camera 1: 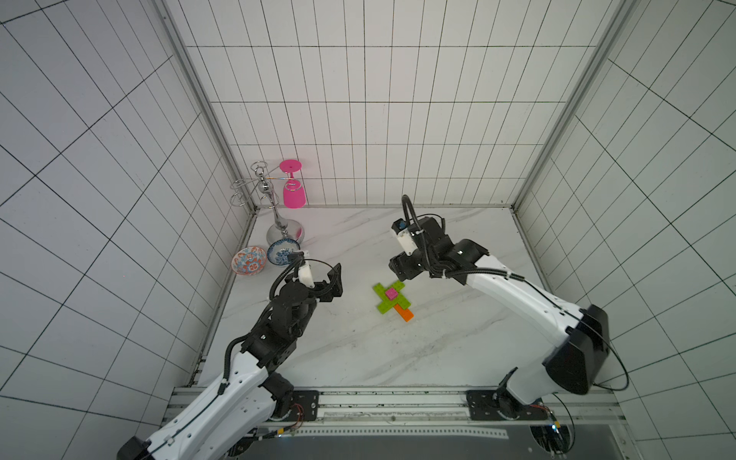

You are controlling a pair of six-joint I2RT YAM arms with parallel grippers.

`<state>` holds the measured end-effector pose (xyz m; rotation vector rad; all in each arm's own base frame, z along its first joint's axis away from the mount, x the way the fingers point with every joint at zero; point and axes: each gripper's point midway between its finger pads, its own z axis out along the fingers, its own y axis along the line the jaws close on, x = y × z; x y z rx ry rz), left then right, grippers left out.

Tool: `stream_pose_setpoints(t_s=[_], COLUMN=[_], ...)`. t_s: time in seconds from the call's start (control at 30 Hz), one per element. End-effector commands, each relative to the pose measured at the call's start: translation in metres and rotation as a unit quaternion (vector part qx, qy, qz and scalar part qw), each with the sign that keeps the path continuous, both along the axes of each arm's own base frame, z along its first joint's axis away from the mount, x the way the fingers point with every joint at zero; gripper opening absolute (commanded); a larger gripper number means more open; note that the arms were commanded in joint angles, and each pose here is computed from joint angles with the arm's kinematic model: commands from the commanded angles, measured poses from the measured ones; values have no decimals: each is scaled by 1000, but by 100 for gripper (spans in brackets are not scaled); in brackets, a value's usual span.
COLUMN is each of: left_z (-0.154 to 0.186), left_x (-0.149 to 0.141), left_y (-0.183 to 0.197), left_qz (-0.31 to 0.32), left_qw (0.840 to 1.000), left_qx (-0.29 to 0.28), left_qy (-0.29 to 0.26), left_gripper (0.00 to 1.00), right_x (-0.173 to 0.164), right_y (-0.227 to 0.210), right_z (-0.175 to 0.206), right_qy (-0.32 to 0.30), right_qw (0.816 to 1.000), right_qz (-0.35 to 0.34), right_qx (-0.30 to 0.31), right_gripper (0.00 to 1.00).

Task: Assemble a small pinwheel with lego
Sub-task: Reset both arms

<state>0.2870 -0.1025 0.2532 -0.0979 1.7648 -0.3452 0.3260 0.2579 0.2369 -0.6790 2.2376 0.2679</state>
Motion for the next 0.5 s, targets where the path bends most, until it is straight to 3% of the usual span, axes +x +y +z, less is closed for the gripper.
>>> stream_pose_setpoints(t_s=[0.0,0.07,0.17,0.37,0.47], left_z=[2,-4,-27,-91,-105], left_x=[6,11,20,47,61], left_y=[36,52,72,93,86], left_qz=[84,111,125,154,140], left_qw=[992,986,982,972,968], left_qx=[73,93,107,180,208], left_qy=[-53,-79,-88,3,2], left_gripper=[98,98,98,97,98], right_x=[17,16,16,32,40], right_y=[-60,-105,-159,-225,-247], right_z=[1,12,1,-77,-111], right_qy=[-105,-180,-243,-218,-187], right_qw=[987,965,937,930,928], right_qz=[-125,-186,-238,-290,-320], right_qx=[-10,-43,-79,-66,-47], right_gripper=[99,99,99,99,99])
